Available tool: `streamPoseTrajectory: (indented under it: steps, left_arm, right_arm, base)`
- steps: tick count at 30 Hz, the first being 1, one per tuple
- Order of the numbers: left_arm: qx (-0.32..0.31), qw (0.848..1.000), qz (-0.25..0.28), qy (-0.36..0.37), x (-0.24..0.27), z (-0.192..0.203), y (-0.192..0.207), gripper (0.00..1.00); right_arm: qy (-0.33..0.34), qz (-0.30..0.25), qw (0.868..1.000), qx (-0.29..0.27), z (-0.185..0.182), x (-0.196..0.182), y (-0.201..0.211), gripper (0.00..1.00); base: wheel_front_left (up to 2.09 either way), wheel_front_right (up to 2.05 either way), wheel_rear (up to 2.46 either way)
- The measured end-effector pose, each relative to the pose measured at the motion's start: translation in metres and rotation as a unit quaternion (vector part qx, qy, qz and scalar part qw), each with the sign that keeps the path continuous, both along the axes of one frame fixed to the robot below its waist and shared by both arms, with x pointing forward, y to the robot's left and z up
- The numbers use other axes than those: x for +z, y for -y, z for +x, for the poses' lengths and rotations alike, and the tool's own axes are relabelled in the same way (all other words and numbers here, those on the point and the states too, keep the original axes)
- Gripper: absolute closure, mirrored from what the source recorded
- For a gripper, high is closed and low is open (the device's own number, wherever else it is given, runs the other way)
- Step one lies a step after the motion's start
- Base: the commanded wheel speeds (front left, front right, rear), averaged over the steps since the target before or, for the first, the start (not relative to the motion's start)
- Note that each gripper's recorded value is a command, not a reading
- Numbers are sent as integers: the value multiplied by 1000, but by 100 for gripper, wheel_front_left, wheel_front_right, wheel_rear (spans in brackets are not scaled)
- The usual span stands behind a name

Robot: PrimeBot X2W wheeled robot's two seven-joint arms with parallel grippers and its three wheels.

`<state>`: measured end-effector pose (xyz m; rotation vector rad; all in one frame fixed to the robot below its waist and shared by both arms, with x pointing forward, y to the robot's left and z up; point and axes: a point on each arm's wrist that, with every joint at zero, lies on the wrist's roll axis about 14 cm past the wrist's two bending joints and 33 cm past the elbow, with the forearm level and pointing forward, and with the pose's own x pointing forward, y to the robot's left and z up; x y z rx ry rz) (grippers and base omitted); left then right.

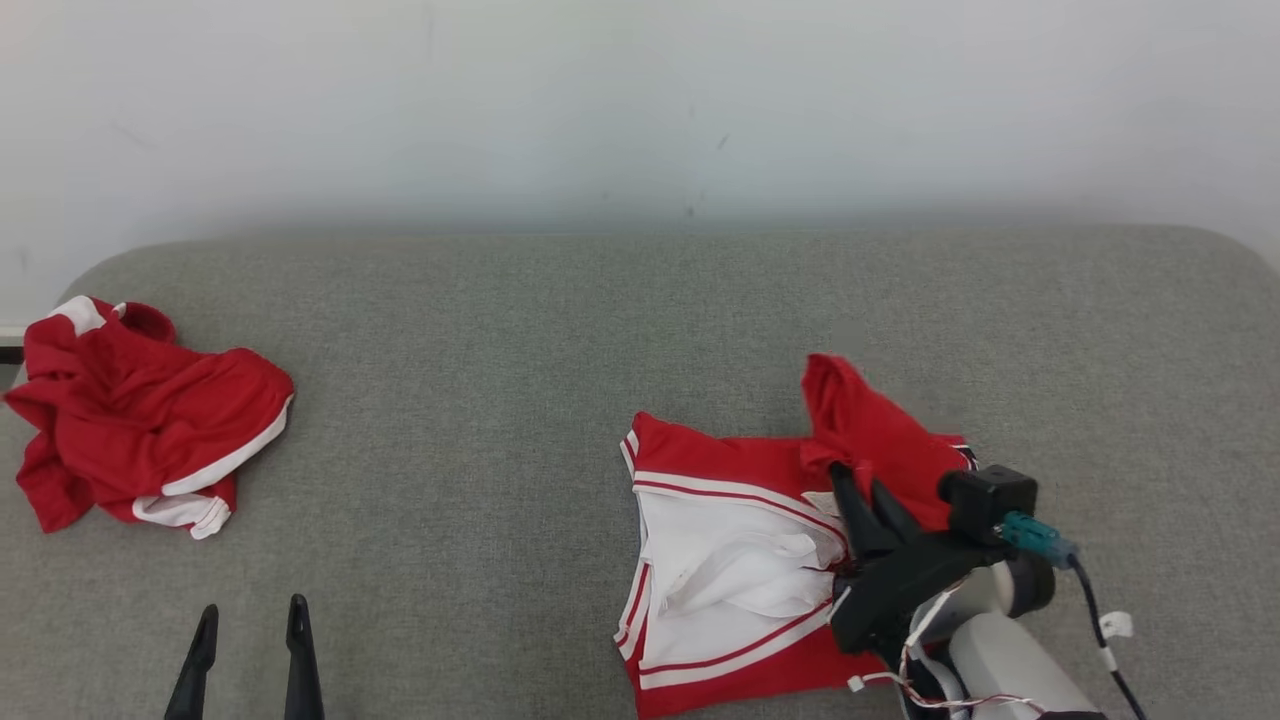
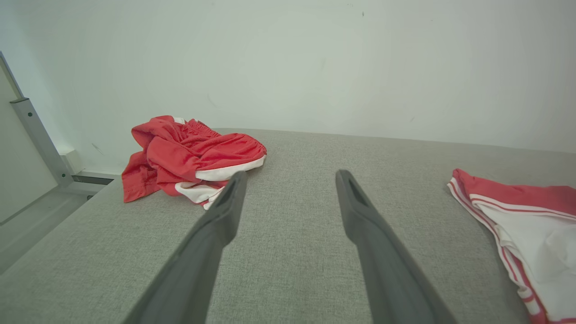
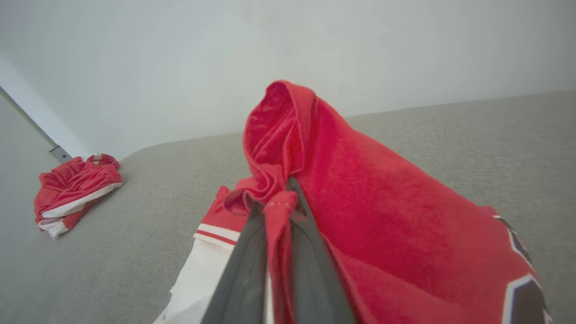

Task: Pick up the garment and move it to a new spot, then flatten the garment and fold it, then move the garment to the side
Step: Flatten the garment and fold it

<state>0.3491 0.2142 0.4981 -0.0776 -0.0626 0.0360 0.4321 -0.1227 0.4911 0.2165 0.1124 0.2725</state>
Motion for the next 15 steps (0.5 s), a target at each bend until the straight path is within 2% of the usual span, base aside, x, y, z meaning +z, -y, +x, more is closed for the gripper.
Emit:
streamPoseTrajectory:
  steps: [8,15]
  left_arm:
    - [11,1000,-4,-2,-2,-5,-6,0]
    - [18,1000,-6,-8,-5,-9,-9,0]
  right_arm:
    - [-19,18,998,49,-5,-9,-48,100]
    - [-41,18,996,72,-8,-25,-72,100]
  base:
    - [0,0,0]
    - [0,0,0]
